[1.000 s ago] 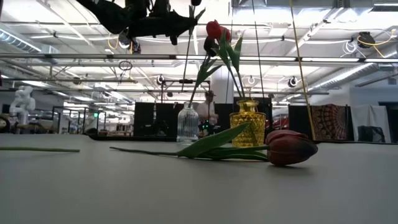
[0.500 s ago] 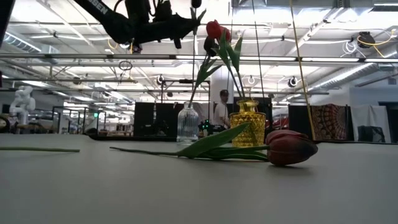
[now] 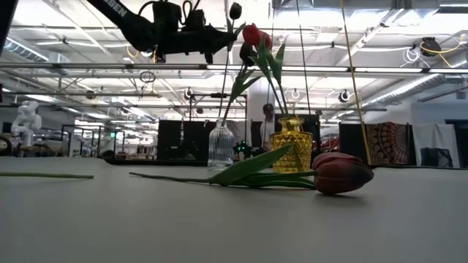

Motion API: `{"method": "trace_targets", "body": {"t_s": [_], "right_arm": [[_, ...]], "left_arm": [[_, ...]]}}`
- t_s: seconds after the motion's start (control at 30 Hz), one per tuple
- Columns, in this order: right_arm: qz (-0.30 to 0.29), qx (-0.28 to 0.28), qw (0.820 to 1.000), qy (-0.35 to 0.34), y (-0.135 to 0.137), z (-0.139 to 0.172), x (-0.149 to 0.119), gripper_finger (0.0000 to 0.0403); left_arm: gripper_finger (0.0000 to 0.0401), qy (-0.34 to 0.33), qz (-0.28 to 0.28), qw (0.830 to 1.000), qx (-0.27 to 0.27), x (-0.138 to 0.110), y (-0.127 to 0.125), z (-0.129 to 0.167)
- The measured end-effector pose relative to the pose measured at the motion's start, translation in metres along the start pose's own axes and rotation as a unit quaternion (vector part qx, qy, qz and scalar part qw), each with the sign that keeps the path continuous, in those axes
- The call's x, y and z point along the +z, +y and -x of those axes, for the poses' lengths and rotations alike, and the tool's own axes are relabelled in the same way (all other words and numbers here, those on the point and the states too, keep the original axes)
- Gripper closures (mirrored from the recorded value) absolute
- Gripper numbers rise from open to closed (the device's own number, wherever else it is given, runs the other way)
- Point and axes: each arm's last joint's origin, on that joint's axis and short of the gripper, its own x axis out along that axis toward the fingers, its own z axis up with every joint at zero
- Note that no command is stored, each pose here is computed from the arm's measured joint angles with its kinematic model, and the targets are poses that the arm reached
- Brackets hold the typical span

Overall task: Sort flowers into vase by color
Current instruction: Put the black tulip into the top transparent vase

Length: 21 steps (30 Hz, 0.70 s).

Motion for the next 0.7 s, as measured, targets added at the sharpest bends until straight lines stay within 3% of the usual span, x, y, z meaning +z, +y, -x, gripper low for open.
{"method": "trace_targets", "body": {"t_s": [0.7], "right_arm": [[0.003, -0.002, 1.000, -0.002, -0.0005, -0.0003, 0.0007, 0.0266]], "left_arm": [[0.0394, 0.005, -0.006, 1.000, -0.006, -0.0019, -0.0046, -0.0048]]}}
